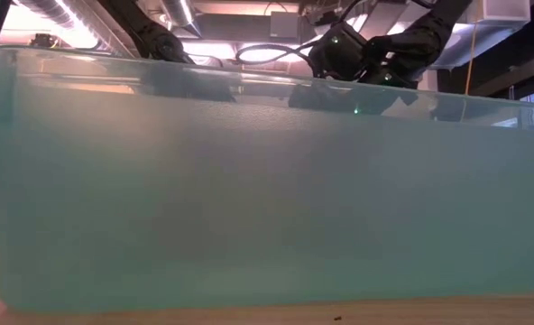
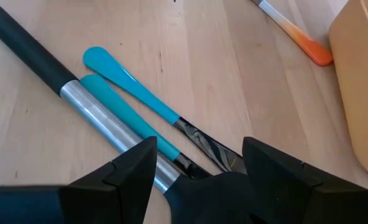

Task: Pick & Place Kitchen Items
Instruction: Adjust the orange table knife on the table

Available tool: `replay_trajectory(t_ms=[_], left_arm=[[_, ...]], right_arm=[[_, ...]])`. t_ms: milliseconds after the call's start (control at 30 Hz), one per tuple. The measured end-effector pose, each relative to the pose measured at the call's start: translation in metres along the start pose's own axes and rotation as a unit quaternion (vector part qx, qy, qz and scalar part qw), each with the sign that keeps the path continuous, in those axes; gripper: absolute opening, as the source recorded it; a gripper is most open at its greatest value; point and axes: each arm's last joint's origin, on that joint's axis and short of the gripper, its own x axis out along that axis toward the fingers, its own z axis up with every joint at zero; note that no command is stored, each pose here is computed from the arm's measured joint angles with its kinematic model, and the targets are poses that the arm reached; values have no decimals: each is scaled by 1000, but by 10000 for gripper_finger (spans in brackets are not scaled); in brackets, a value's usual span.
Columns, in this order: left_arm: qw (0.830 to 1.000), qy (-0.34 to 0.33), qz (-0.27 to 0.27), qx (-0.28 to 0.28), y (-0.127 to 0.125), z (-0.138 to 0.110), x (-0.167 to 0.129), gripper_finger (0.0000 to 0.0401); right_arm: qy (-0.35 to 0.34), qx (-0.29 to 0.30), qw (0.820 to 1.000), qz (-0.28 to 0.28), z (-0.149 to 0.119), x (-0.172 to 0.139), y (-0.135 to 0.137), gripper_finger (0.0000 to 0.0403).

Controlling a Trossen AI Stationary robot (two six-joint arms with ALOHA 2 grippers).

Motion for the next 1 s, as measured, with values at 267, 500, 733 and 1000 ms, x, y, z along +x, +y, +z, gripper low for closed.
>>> replay_trajectory(t_ms=[267, 500, 733, 1000], left_arm=[[1000, 4, 1, -8, 0, -1, 0, 4], [999, 38, 0, -3, -5, -2, 21, 2], [998, 54, 3, 17, -19, -4, 33, 6], [998, 40, -26, 34, -37, -8, 23, 4]], right_arm=[[0, -1, 1000, 1, 0, 0, 1, 240], [2, -1, 1000, 1, 0, 0, 1, 240], [4, -1, 1000, 1, -1, 0, 1, 240], [7, 1, 1000, 1, -1, 0, 1, 240]])
